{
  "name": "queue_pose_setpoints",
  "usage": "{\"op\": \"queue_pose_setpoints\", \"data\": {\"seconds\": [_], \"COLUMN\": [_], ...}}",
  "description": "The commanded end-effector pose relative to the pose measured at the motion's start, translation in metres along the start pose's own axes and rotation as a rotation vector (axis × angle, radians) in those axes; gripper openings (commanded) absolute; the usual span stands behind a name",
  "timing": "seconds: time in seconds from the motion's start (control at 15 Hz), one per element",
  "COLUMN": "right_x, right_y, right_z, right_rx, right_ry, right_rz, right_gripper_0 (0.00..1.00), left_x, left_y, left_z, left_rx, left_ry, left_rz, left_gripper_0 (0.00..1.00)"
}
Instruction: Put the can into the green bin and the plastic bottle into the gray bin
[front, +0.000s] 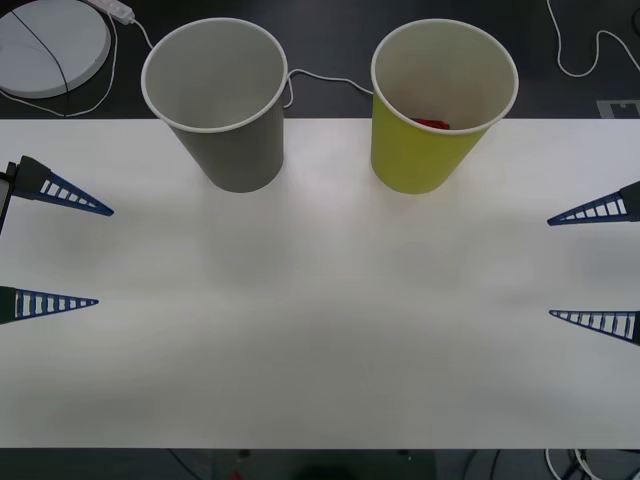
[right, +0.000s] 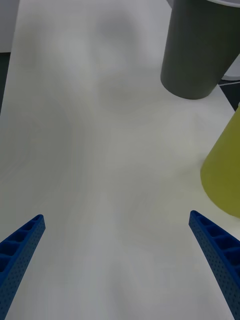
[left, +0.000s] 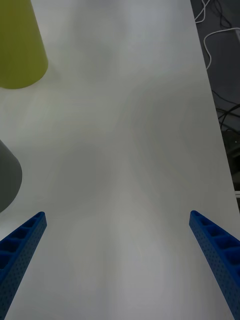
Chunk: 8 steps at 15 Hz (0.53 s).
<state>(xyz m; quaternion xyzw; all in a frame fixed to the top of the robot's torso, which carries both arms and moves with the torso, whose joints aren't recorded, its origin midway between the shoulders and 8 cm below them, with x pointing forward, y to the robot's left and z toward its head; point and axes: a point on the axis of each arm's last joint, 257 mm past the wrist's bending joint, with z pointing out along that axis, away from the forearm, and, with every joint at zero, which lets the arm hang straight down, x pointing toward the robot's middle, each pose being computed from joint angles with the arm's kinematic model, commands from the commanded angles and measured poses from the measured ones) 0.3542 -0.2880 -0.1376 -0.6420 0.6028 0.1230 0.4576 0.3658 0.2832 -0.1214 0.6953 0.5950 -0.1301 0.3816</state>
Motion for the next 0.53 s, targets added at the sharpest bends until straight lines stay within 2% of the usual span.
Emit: {"op": "queue_pose_setpoints", "data": {"seconds": [0.07,0.53], "right_x": [-0.0011,-0.0032], "right_y": [0.0028,0.0051], "right_z": [0.0018,0.0043], "right_rx": [-0.007,-0.016], "right_ry": [-0.029,-0.039], "right_rz": [0.005,-0.002], "right_gripper_0": [1.0,1.0], "left_x": [0.0,0.0], "left_y": [0.0,0.0], "left_z": [0.0,0.0], "left_rx": [0.0,0.0], "left_ry": [0.0,0.0], "left_rz": [0.0,0.0], "left_gripper_0": [1.0,1.0]}}
